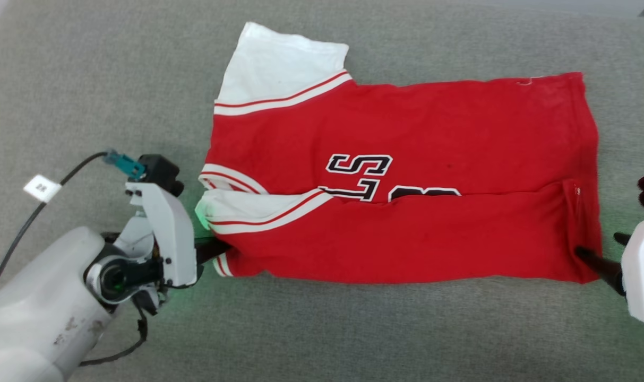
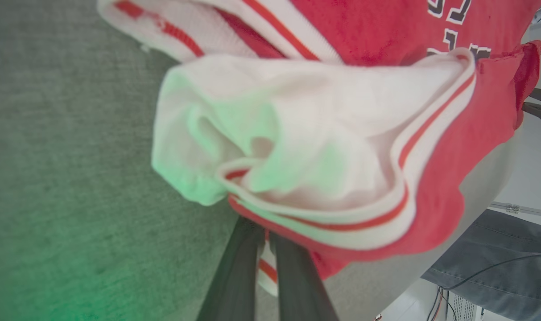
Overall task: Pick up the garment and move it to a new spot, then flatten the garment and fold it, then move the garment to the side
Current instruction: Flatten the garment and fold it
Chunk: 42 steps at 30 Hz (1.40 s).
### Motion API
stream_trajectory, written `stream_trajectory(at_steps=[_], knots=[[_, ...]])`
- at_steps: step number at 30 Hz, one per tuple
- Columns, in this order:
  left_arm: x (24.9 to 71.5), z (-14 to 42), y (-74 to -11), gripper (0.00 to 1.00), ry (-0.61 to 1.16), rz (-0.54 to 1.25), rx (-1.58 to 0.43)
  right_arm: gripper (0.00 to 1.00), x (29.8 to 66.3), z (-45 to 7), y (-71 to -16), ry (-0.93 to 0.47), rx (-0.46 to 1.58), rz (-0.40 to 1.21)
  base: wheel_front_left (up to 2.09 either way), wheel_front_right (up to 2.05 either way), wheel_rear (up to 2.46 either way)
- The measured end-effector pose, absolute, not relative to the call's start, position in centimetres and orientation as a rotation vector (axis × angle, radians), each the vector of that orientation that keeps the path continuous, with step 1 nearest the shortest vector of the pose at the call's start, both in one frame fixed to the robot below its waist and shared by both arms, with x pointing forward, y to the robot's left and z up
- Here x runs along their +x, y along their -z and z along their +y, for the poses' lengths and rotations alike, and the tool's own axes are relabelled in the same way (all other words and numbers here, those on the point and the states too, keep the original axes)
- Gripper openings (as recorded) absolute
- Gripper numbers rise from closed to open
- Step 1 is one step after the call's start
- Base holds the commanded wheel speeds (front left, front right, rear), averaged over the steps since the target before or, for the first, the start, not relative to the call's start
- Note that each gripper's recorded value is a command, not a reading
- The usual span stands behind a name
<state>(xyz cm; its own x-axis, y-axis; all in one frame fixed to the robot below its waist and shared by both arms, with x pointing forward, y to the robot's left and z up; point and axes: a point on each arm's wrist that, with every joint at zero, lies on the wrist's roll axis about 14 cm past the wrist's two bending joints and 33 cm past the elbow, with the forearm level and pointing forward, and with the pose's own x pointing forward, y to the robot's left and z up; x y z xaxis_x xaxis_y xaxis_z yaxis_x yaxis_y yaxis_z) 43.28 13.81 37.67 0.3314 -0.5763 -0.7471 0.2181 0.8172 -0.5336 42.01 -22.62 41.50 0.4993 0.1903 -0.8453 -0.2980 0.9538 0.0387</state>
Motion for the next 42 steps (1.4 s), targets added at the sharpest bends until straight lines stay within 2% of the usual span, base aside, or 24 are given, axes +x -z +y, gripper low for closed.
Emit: stream_trajectory(at_steps=[9, 10, 11, 20, 33, 42], knots=[[44.0, 12.7, -37.8, 0.0, 0.559, 1.091, -0.39, 1.0, 41.4, -21.8, -38.9, -0.326, -0.181, 1.129, 0.0, 0.0, 0.0], [44.0, 12.7, -37.8, 0.0, 0.558, 1.089, -0.392, 0.39, 41.5, -21.7, -38.8, -0.329, -0.178, 1.129, 0.0, 0.0, 0.0], [44.0, 12.7, -37.9, 0.0, 0.558, 1.086, -0.393, 0.0, 41.6, -21.7, -38.7, -0.329, -0.174, 1.126, 0.0, 0.0, 0.0], [43.8, 12.6, -39.2, 0.0, 0.565, 1.011, -0.396, 0.0, 41.4, -21.3, -39.9, -0.326, -0.102, 1.043, 0.0, 0.0, 0.0], [39.4, 15.0, -40.9, 0.0, 0.583, 0.976, -0.363, 0.0, 36.3, -23.8, -41.3, -0.26, -0.052, 1.041, 0.0, 0.0, 0.0], [36.4, 14.3, -41.3, 0.0, 0.613, 0.999, -0.403, 0.0, 35.2, -24.6, -41.5, -0.23, -0.03, 1.036, 0.0, 0.0, 0.0]])
